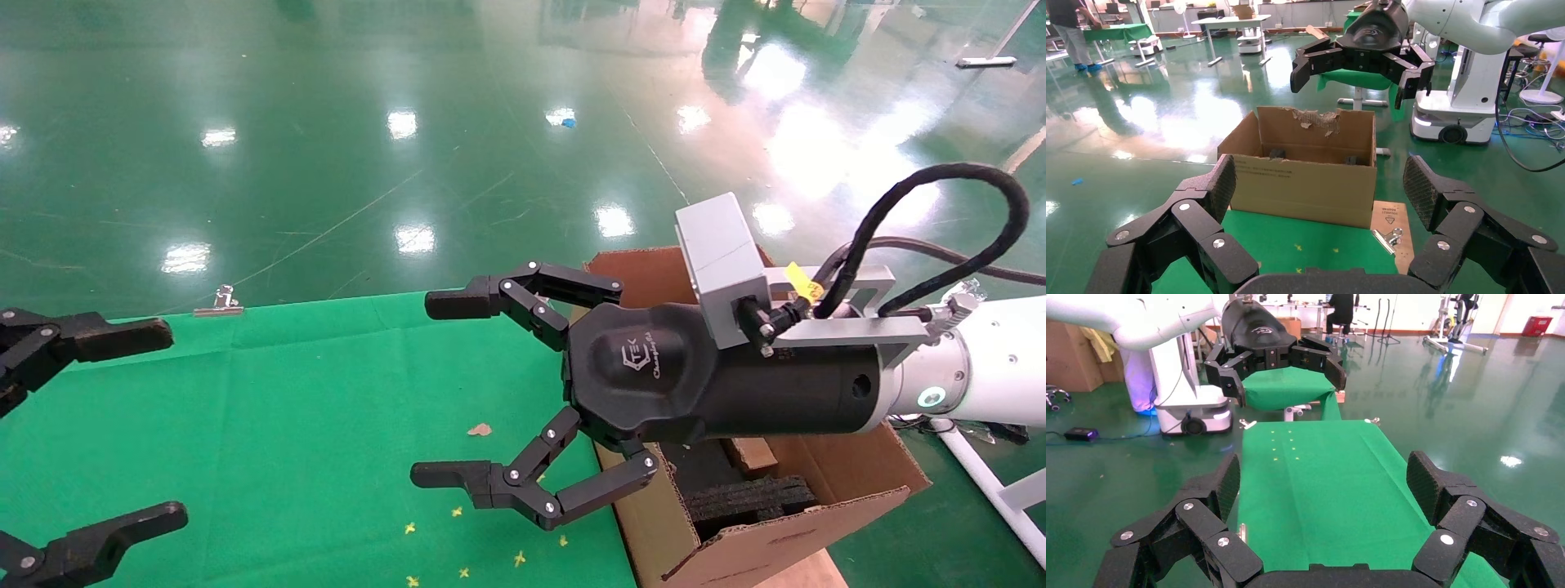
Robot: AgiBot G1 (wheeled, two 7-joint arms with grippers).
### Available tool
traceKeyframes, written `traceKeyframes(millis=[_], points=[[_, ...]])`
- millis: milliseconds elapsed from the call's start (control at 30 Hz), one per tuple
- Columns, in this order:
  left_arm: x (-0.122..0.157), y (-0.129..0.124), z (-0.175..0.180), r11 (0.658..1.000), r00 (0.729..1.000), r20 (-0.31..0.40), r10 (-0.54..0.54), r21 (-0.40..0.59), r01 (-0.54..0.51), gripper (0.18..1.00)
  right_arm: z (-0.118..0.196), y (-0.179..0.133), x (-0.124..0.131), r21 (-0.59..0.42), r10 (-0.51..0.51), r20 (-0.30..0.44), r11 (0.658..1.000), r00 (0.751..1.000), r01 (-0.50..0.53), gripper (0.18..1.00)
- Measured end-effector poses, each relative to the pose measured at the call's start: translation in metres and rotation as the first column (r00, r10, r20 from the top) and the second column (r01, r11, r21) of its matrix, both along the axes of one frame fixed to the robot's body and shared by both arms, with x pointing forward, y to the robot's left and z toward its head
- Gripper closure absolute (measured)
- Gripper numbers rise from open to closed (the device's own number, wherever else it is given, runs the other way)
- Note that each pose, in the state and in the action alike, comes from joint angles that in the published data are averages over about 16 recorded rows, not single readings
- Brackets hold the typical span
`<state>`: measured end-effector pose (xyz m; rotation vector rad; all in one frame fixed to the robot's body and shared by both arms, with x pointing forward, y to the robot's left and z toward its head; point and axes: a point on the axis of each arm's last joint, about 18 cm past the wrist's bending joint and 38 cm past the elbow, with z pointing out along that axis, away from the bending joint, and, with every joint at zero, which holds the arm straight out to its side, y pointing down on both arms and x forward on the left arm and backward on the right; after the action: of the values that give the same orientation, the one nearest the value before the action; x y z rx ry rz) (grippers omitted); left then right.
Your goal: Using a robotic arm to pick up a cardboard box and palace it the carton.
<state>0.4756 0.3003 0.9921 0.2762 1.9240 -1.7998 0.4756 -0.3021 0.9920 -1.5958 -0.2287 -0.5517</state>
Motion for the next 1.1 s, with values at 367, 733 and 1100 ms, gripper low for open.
traceKeyframes(millis=[367, 733, 1100], points=[[0.0000, 0.0000, 0.0000, 1.000, 1.000, 0.000, 0.000, 0.000, 0.000, 0.184, 0.0001, 0.0000, 0.0000, 0.000, 0.000, 0.000, 1.000, 1.000, 0.000, 0.178], [0.0000, 0.0000, 0.0000, 1.000, 1.000, 0.000, 0.000, 0.000, 0.000, 0.184, 0.0001, 0.0000, 0.0000, 0.000, 0.000, 0.000, 1.000, 1.000, 0.000, 0.178], [0.0000, 0.0000, 0.0000, 1.000, 1.000, 0.000, 0.000, 0.000, 0.000, 0.184, 0.0001, 0.0000, 0.0000, 0.000, 0.000, 0.000, 1.000, 1.000, 0.000, 0.178]])
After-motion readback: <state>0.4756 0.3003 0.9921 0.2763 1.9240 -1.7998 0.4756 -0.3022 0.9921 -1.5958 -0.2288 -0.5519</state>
